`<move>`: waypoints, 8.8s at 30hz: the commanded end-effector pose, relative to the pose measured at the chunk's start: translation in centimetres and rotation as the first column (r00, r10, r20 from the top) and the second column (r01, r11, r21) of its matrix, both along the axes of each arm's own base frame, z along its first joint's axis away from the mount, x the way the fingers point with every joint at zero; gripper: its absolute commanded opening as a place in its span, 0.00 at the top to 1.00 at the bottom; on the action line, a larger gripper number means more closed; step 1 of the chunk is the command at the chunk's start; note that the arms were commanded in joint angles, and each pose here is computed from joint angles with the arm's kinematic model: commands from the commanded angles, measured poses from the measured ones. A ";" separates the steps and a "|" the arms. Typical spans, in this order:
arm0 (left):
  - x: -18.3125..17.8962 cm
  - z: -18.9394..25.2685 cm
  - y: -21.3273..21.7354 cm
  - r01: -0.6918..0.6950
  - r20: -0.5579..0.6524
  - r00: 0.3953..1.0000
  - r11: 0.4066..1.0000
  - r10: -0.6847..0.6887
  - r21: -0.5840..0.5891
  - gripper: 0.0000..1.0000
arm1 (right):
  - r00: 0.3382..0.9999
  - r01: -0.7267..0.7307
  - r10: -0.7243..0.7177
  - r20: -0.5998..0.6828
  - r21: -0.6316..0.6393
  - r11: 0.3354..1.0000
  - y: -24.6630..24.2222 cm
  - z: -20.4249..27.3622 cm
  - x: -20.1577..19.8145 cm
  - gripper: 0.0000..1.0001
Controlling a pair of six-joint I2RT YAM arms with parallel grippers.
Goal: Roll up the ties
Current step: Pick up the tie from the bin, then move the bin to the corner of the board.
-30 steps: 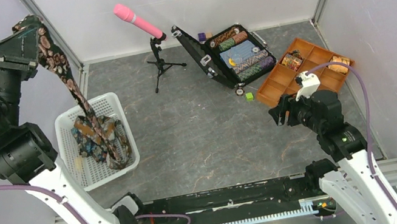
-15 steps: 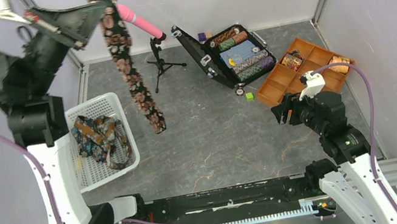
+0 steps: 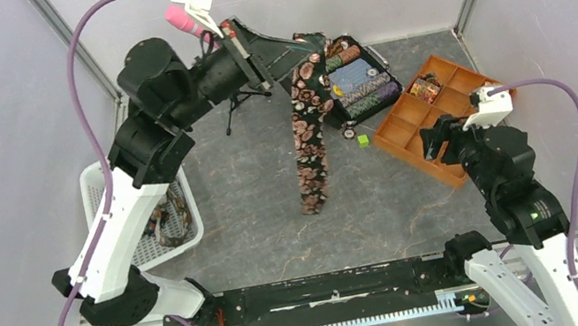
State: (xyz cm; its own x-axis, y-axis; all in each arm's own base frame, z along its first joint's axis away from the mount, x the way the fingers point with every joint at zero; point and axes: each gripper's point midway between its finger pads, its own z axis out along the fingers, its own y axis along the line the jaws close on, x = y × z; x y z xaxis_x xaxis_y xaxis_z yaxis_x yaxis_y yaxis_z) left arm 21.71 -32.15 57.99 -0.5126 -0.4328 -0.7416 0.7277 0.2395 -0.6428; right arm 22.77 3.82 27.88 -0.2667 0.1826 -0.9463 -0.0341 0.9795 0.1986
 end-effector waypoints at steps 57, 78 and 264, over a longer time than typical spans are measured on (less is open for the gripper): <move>-9.9 -2.7 -5.2 0.759 0.298 0.591 0.642 -0.750 0.110 0.98 | 0.600 -0.776 0.555 0.576 0.247 0.581 13.0 13.0 -5.4 0.16; -8.6 -5.1 -6.1 0.715 0.254 0.638 0.681 -0.727 0.155 0.98 | 0.559 -0.819 0.513 0.651 0.337 0.464 13.7 13.6 -4.4 0.18; 6.9 -41.6 40.0 -0.626 -0.273 -0.160 0.116 0.949 0.771 0.07 | 0.947 -0.289 0.287 0.146 -0.003 0.957 10.9 7.8 6.3 1.00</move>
State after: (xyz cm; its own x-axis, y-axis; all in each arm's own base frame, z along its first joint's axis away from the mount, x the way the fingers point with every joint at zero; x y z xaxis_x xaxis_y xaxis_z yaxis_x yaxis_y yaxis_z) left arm 30.28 8.64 12.79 -0.2223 -0.7950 -0.5644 -0.8181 0.4670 -0.3355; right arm 28.65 12.43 34.62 -0.1634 0.0909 -0.9824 -0.2933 0.9462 0.1364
